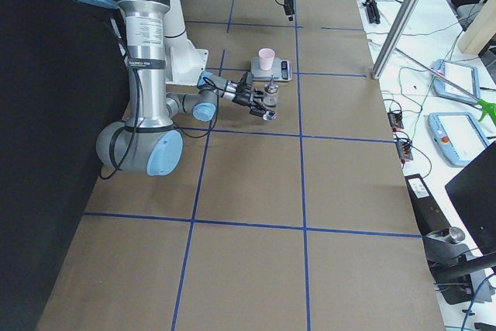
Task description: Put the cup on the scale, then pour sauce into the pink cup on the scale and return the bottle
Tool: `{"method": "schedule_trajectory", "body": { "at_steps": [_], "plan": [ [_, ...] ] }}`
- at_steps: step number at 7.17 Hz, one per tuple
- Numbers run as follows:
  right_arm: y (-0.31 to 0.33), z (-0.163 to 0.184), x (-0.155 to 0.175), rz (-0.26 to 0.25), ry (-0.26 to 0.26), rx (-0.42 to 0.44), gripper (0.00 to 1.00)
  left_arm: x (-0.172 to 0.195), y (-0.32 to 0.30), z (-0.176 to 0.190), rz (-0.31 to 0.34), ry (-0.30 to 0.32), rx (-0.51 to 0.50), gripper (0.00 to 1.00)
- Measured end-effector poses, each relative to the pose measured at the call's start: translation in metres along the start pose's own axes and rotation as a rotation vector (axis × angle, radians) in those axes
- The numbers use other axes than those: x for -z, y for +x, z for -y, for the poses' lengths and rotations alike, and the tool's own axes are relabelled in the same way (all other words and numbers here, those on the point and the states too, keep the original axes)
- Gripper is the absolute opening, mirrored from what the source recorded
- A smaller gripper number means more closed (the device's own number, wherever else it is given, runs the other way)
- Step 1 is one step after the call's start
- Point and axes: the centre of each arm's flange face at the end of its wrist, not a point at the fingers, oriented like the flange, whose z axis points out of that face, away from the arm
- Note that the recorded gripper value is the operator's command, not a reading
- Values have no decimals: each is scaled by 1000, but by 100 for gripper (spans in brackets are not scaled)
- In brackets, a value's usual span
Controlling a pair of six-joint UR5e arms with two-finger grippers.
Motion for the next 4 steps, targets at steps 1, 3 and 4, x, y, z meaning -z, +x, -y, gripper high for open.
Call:
{"method": "schedule_trajectory", "body": {
  "at_steps": [1, 3, 4],
  "plan": [
    [4, -4, -2, -6, -2, -6, 0, 0, 0, 0, 0, 0, -1, 73],
    [22, -16, -6, 8, -13, -38, 0, 0, 1, 0, -1, 0, -1, 73],
    [33, -26, -9, 31, -19, -65, 0, 0, 1, 0, -1, 1, -1, 73]
  ]
}}
